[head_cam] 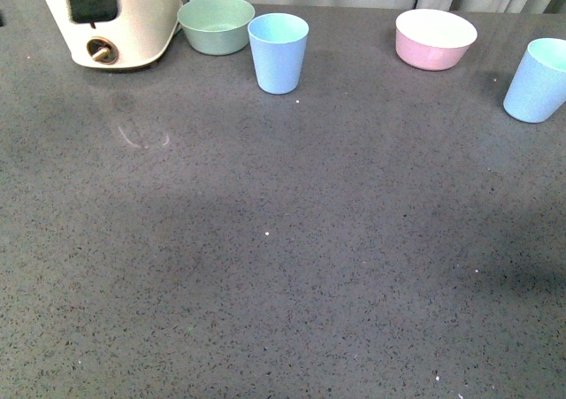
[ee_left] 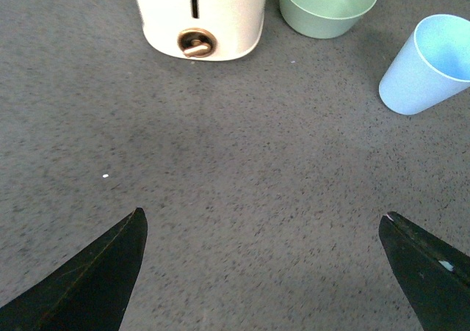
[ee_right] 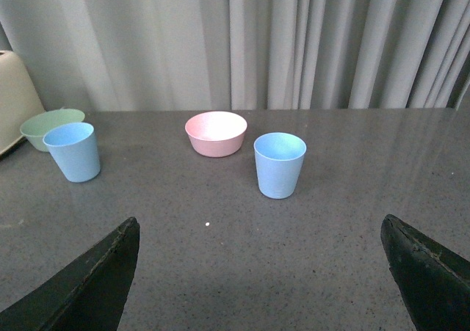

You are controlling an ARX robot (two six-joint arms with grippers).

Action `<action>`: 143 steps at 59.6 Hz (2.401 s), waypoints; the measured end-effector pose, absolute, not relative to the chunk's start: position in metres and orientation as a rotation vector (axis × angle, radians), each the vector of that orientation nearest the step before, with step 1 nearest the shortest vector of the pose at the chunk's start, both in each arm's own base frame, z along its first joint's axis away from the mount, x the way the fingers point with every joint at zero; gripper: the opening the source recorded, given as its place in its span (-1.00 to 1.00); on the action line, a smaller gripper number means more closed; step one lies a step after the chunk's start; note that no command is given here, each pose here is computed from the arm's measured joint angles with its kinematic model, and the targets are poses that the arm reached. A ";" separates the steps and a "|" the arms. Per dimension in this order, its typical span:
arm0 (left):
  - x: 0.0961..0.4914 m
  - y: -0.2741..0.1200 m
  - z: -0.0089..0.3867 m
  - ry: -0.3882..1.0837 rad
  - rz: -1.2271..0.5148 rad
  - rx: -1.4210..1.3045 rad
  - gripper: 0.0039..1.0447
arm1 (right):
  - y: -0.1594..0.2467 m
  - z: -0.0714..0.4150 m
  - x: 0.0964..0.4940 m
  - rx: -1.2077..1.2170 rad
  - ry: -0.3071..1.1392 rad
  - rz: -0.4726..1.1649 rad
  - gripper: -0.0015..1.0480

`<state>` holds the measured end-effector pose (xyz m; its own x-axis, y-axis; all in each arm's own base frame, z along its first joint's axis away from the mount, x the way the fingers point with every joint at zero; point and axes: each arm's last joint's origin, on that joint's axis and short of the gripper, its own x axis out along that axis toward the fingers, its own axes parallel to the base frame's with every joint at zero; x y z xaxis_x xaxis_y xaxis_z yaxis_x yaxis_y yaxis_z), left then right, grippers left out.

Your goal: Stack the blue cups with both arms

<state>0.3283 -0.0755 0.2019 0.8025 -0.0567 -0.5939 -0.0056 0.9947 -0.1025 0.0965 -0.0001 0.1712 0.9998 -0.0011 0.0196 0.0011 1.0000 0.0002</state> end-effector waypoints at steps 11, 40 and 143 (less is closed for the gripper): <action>0.396 -0.113 0.205 0.674 -0.034 -0.128 0.84 | 0.000 0.171 0.096 0.001 -0.020 -0.001 0.83; 0.468 -0.190 0.179 0.843 0.011 -0.099 0.84 | 0.000 0.171 0.096 0.001 -0.020 -0.001 0.83; 0.523 -0.231 0.141 0.979 0.096 -0.162 -0.96 | 0.000 0.171 0.097 0.001 -0.020 -0.001 0.83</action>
